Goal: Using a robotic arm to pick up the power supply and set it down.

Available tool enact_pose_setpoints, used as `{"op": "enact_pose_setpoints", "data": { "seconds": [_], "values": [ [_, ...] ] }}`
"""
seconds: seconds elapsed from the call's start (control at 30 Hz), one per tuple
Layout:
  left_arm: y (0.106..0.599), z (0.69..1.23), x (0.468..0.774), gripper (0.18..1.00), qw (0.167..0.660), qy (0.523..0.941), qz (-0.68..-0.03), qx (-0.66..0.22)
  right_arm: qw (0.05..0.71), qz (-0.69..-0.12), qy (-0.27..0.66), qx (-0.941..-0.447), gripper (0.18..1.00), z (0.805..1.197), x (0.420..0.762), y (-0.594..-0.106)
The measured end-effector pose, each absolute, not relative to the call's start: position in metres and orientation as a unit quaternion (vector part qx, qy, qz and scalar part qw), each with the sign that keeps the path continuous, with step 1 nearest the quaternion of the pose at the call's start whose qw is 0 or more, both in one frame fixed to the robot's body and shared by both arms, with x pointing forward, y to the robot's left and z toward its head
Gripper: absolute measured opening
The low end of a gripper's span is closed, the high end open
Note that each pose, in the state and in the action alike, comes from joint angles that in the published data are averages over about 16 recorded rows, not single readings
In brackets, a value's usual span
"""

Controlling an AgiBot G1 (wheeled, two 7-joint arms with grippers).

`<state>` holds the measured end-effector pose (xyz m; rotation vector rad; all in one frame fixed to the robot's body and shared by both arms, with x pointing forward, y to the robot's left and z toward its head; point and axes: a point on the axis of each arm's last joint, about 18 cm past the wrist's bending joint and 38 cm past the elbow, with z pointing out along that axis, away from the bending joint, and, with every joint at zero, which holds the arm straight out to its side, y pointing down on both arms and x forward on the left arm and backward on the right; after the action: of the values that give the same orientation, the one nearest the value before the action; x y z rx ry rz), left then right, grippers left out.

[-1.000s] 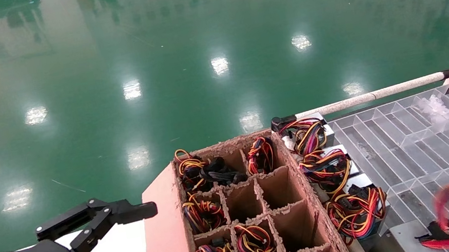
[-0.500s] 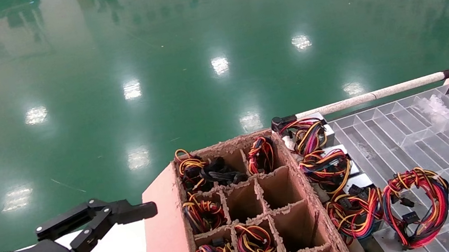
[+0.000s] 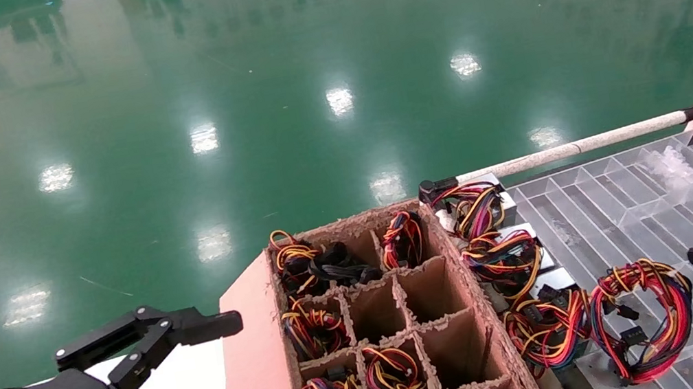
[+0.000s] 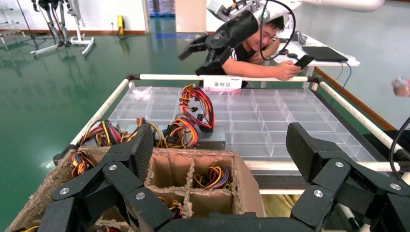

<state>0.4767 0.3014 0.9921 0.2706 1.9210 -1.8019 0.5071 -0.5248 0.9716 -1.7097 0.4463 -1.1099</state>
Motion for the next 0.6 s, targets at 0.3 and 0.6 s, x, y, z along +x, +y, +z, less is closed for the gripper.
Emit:
{"op": "enact_pose_setpoints", "data": {
  "seconds": [0.3,0.6],
  "values": [
    [0.301,0.992,0.477,1.001,0.244,0.704,-0.66,0.099,0.539,-0.43,0.141,-0.71,0.987,0.977,0.514,-0.486],
    [0.301,0.992,0.477,1.001,0.244,0.704,-0.66,0.099,0.57,-0.397,0.096,-0.712,1.0,0.981,0.515,-0.447]
  ]
}}
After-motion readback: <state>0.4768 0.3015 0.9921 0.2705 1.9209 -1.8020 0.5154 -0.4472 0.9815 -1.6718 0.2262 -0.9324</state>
